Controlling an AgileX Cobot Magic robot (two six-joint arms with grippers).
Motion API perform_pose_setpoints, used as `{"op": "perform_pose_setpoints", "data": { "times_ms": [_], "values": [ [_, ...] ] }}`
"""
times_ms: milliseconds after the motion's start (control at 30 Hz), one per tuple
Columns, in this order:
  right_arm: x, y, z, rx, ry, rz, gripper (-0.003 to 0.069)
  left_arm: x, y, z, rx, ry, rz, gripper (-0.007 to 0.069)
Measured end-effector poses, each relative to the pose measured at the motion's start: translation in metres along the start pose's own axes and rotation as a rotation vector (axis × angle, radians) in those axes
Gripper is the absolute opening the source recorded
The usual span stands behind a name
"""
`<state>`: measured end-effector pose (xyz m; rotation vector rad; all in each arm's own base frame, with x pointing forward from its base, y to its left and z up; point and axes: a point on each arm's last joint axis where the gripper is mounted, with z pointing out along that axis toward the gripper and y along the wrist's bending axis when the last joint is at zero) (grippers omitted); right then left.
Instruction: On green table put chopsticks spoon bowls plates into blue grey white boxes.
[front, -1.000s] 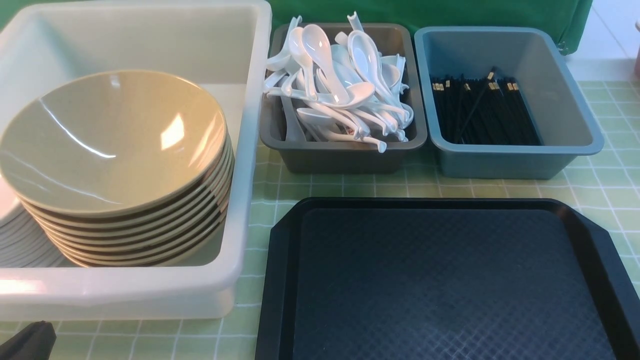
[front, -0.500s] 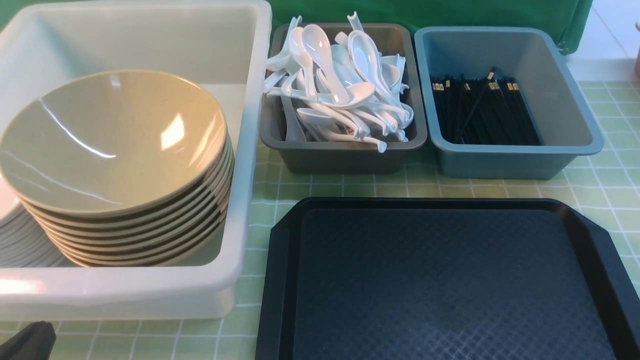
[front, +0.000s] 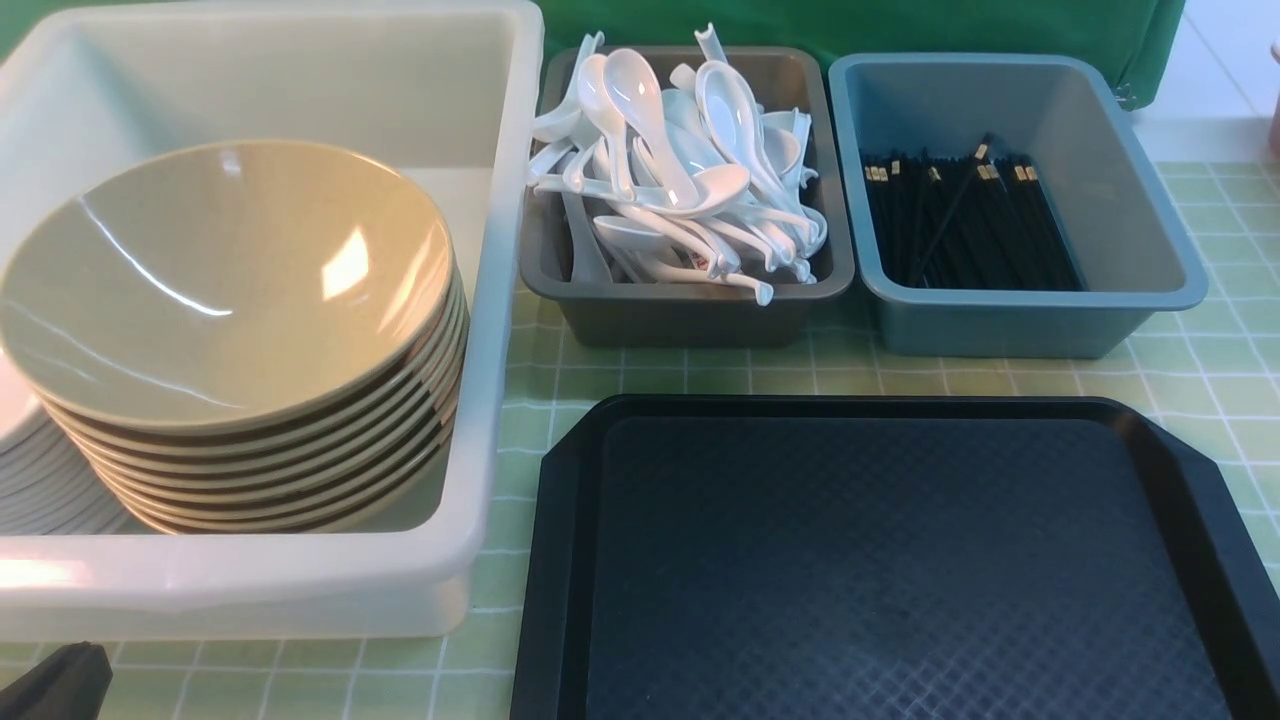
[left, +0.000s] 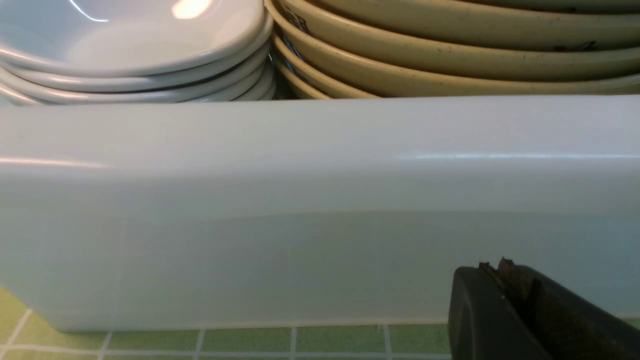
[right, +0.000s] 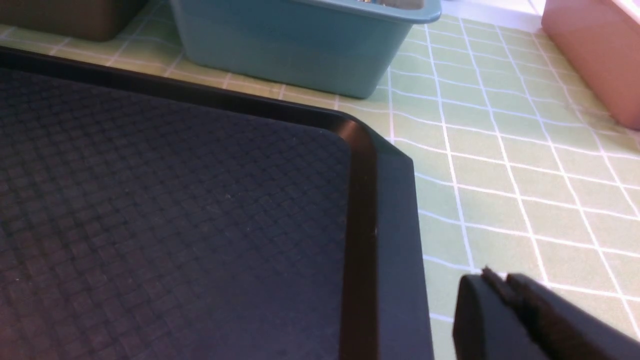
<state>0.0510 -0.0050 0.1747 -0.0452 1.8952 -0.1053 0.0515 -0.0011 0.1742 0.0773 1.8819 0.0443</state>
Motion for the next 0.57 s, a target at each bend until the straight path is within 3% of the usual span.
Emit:
{"op": "perform_pose_setpoints", "data": {
  "times_ms": [567],
  "values": [
    [0.0, 0.0, 0.0, 0.0, 0.0, 0.0, 0.0071, 0.0, 0.0, 0.0, 0.0, 0.0, 0.012, -0.0001]
  ]
}}
